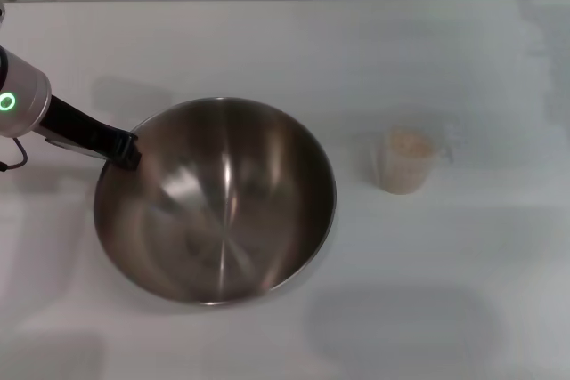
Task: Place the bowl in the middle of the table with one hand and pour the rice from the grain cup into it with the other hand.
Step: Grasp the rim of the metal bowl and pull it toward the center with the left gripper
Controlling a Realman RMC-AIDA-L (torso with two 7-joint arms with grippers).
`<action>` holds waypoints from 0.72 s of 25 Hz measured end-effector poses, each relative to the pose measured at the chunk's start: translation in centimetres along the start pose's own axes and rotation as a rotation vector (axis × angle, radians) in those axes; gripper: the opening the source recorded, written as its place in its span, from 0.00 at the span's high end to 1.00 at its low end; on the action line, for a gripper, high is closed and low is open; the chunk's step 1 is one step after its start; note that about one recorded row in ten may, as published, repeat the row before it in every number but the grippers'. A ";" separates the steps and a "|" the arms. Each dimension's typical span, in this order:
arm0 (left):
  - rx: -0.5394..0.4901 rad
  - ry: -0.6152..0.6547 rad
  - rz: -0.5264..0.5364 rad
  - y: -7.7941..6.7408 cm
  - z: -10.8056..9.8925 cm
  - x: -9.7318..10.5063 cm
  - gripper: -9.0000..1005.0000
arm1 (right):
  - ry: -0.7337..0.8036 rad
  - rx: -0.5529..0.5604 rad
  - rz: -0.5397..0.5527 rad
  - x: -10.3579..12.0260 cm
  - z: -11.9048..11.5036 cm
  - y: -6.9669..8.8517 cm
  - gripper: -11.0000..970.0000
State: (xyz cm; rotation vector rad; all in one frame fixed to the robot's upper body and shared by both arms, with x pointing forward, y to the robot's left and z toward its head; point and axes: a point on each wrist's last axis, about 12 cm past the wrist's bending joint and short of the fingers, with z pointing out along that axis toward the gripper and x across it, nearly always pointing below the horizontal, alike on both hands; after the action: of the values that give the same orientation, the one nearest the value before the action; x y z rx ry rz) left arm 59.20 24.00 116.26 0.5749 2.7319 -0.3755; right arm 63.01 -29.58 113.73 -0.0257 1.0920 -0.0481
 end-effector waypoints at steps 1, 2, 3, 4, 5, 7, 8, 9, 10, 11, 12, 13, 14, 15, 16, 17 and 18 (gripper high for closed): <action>0.001 -0.002 -0.001 0.0 0.0 0.0 0.94 | 0.000 0.000 0.000 0.0 0.0 0.0 0.35; 0.002 -0.007 -0.005 0.1 -0.1 -0.1 0.94 | 0.000 0.000 0.000 0.0 0.0 0.0 0.35; 0.004 -0.010 -0.009 0.1 -0.2 -0.1 0.95 | 0.000 0.000 0.000 0.0 0.0 0.0 0.35; 0.009 -0.019 -0.019 0.3 -0.3 -0.1 0.95 | 0.000 0.000 0.000 0.0 0.0 0.0 0.35; 0.015 -0.032 -0.037 0.5 -0.5 -0.2 0.95 | 0.001 0.000 0.000 0.0 0.0 0.0 0.35; 0.016 -0.037 -0.046 0.7 -0.6 -0.2 0.95 | 0.001 0.000 0.000 0.0 0.0 0.0 0.35; 0.018 -0.041 -0.054 0.8 -0.7 -0.2 0.95 | 0.001 0.000 0.000 0.0 0.0 0.0 0.35; 0.020 -0.044 -0.060 0.9 -0.7 -0.2 0.95 | 0.001 0.001 0.000 0.0 0.0 0.0 0.35; 0.023 -0.047 -0.065 0.9 -0.7 -0.3 0.95 | 0.002 0.001 0.000 0.0 0.0 0.0 0.35; 0.026 -0.052 -0.070 1.0 -0.8 -0.5 0.95 | 0.002 0.001 0.000 0.0 0.0 0.0 0.35; 0.028 -0.057 -0.071 1.0 -0.9 -0.6 0.95 | 0.002 0.001 0.000 0.0 0.0 0.0 0.35; 0.030 -0.063 -0.070 0.9 -1.0 -0.8 0.95 | 0.002 0.001 0.000 0.0 0.0 0.0 0.35; 0.032 -0.069 -0.065 0.7 -1.1 -1.1 0.95 | 0.002 0.001 0.000 0.0 0.0 0.0 0.35; 0.034 -0.074 -0.059 0.6 -1.2 -1.4 0.95 | 0.002 0.001 0.000 0.0 -0.1 0.0 0.35; 0.035 -0.080 -0.053 0.4 -1.3 -1.7 0.95 | 0.002 0.002 0.000 0.0 -0.1 -0.1 0.35; 0.037 -0.086 -0.043 0.1 -1.4 -2.1 0.95 | 0.003 0.003 0.000 0.0 -0.1 -0.1 0.35; 0.040 -0.090 -0.035 -0.1 -1.4 -2.5 0.95 | 0.003 0.004 0.000 0.1 -0.1 -0.1 0.35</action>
State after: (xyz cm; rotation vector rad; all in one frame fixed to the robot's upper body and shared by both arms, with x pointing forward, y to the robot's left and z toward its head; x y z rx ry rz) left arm 60.97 23.49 118.50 0.5087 2.6565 -0.4547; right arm 62.94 -29.69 113.64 -0.0224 1.0949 -0.0507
